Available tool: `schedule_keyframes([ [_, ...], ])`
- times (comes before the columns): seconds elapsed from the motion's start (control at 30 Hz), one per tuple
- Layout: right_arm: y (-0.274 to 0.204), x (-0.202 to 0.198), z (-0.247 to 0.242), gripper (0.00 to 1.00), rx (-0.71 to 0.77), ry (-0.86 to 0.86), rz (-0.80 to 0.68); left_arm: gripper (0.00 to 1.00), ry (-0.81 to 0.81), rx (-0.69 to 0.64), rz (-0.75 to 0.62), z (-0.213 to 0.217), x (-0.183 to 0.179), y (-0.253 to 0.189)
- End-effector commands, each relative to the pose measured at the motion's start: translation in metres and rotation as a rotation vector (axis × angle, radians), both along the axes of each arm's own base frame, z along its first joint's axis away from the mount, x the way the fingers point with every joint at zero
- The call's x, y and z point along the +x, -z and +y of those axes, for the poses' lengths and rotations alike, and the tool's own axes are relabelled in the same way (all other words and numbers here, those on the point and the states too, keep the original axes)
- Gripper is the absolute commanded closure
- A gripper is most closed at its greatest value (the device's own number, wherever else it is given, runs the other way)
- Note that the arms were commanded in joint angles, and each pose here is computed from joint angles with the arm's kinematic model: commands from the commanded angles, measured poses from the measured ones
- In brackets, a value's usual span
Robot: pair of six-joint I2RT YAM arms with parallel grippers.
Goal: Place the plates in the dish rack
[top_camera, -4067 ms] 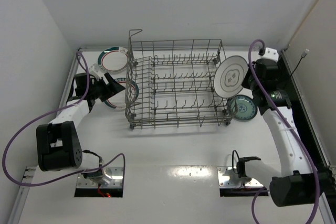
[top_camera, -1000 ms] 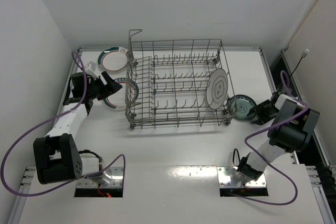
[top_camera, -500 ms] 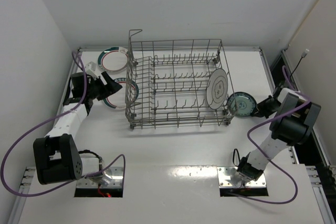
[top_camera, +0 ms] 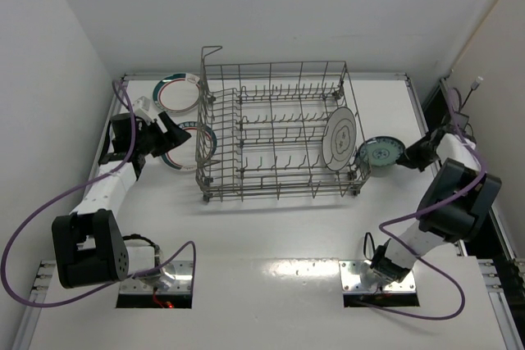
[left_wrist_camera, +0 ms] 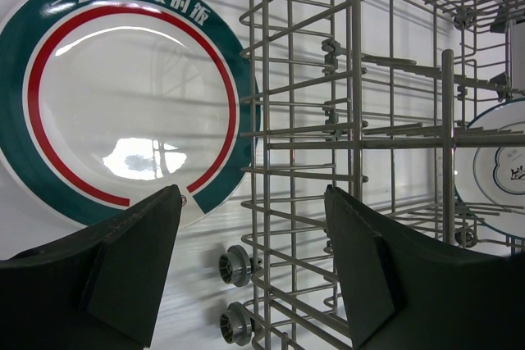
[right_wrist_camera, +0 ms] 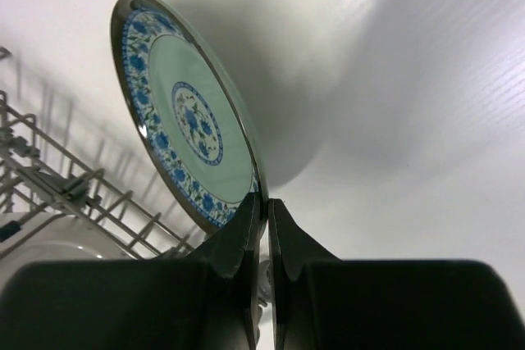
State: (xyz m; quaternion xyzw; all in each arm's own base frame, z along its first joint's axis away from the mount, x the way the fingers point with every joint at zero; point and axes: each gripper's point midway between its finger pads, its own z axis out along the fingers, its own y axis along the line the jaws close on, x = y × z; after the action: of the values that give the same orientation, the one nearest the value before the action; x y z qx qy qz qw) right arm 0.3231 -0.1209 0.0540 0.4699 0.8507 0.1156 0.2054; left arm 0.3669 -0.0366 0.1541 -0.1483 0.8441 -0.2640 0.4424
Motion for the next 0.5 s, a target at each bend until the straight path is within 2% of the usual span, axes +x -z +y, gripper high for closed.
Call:
schedule_keyframes([
  [0.0,-0.038,0.021,-0.009,1.00,-0.065,-0.015,-0.098,0.32,0.010,0.019,-0.049,0.000,0.004,-0.012],
  [0.3,-0.072,0.033,-0.007,1.00,-0.117,-0.035,-0.155,0.32,0.010,0.018,-0.040,0.000,0.005,-0.009],
  [0.47,-0.109,0.046,-0.012,1.00,-0.167,-0.047,-0.221,0.32,0.010,0.018,-0.040,0.000,0.005,-0.009],
])
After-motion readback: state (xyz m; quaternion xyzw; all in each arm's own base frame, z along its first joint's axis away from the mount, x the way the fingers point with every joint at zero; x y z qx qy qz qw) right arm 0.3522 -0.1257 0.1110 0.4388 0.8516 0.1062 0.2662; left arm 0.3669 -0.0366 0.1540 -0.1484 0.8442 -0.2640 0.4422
